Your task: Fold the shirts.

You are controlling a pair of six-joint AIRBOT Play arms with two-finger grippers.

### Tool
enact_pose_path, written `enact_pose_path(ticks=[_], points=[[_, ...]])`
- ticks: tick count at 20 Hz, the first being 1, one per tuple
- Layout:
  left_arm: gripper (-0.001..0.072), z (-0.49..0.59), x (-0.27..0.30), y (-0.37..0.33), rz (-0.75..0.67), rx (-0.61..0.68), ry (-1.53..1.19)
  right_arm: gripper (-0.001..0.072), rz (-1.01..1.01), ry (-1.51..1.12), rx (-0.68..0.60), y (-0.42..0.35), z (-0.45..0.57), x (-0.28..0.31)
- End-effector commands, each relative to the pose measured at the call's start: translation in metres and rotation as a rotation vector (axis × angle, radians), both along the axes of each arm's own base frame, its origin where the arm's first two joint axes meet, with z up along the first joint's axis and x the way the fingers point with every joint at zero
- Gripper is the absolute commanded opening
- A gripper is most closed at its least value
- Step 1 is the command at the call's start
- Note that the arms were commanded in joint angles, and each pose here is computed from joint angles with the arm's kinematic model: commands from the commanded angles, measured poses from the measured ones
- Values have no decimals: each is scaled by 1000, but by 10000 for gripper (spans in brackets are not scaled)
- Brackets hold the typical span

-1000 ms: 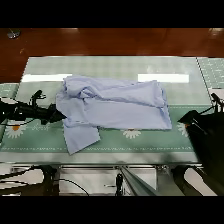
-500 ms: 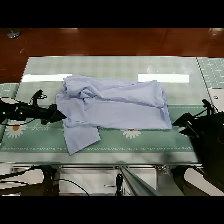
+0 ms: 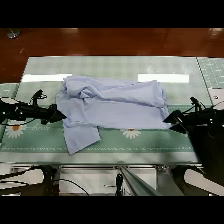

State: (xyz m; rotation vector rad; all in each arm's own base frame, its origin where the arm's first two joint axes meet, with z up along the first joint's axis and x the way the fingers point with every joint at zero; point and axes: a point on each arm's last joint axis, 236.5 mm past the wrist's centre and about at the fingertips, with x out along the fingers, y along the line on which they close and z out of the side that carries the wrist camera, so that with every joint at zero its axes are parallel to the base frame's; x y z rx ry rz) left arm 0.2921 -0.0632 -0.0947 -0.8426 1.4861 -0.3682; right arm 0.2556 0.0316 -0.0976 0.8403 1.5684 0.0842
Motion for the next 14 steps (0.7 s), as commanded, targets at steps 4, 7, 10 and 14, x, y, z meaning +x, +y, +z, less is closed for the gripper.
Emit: enact_pose_path(ticks=[4, 7, 10, 14], points=[[20, 2, -2, -2, -8, -8, 5, 18, 57, -44, -49, 14, -7, 18], [20, 17, 4, -6, -23, -41, -25, 18, 96, -103, -33, 16, 15, 32], [20, 134, 84, -16, 67, -171, -399, 18, 91, -389, -68, 7, 111, 104], [19, 394, 135, -4, 169, -173, -1101, 18, 58, -920, -236, -12, 335, 170]])
